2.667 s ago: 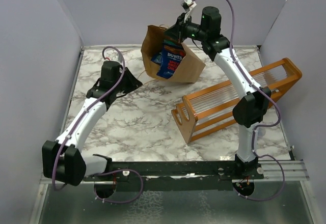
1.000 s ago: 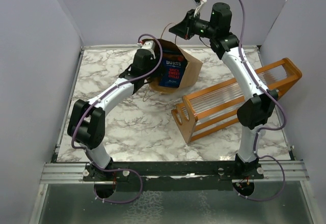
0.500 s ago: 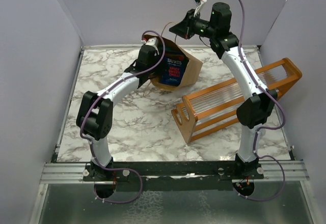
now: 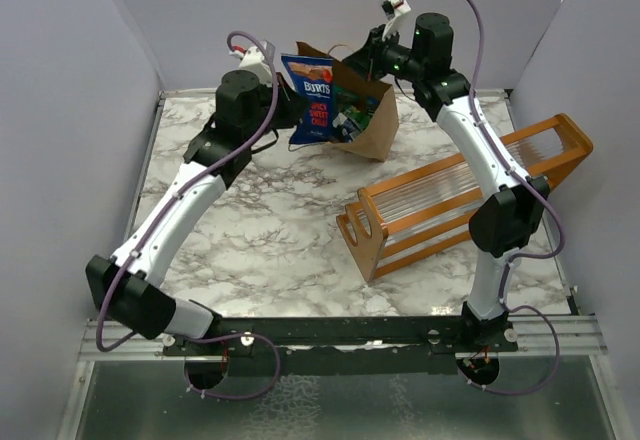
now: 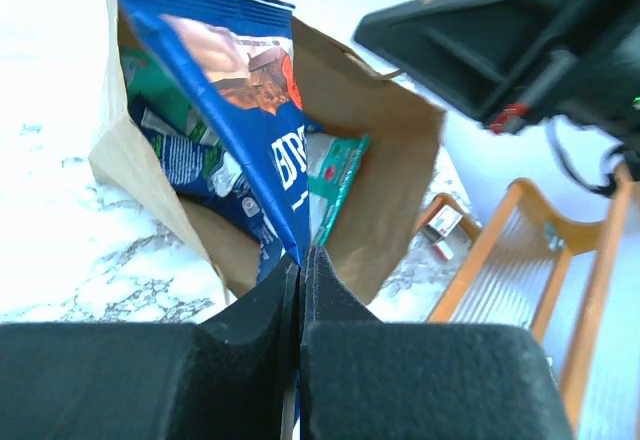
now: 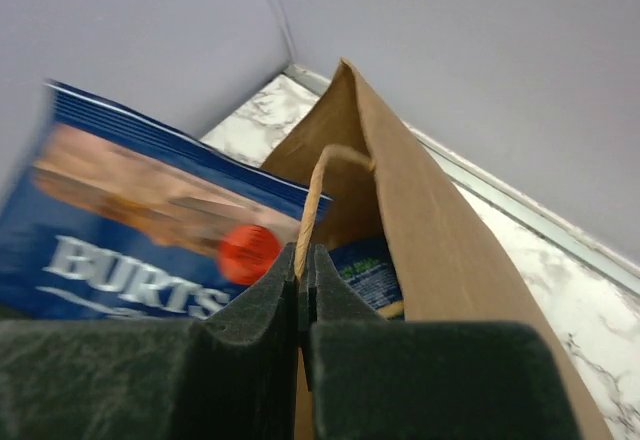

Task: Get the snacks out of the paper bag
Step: Take out the snack from the paper bag, then place the snack at the center of the board.

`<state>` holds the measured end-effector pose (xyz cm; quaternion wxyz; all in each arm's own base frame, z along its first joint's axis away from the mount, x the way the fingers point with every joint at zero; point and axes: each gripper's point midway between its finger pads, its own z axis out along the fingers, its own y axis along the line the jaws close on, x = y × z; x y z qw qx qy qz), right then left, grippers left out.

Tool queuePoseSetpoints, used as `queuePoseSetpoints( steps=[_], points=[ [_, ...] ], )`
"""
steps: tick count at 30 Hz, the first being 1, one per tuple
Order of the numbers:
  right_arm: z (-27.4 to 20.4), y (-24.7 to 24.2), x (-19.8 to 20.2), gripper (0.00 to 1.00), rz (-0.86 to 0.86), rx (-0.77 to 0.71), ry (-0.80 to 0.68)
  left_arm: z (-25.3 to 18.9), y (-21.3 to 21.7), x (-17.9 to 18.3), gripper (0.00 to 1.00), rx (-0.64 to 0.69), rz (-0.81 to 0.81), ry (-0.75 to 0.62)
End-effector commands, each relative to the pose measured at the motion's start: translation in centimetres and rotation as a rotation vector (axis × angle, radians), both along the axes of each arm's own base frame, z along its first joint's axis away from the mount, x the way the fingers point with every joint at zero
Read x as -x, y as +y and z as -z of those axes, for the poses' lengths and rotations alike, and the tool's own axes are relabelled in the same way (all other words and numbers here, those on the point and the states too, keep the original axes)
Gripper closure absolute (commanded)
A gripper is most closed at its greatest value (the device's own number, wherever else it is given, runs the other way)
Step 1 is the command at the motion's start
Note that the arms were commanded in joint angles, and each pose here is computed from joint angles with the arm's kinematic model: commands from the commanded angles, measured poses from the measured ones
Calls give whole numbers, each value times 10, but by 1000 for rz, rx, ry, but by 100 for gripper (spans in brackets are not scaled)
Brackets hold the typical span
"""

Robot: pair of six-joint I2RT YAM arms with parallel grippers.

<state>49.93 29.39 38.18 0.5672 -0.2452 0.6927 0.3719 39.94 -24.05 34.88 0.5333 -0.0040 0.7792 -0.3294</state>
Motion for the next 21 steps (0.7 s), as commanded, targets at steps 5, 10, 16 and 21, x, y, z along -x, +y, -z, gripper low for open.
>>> queuePoseSetpoints(
  steps=[5, 10, 16, 21],
  points=[
    [0, -25, -2, 98, 126, 63, -32, -55, 42, 54, 100, -92, -34, -78],
    [-2, -28, 4, 98, 127, 70, -36, -83, 94, 68, 100, -227, -208, -148],
    [-13, -35, 12, 98, 142, 82, -68, -72, 172, 66, 100, -483, -556, -97],
    [-17, -42, 12, 97, 177, 104, -95, -18, 189, 58, 100, -624, -621, 41]
  ],
)
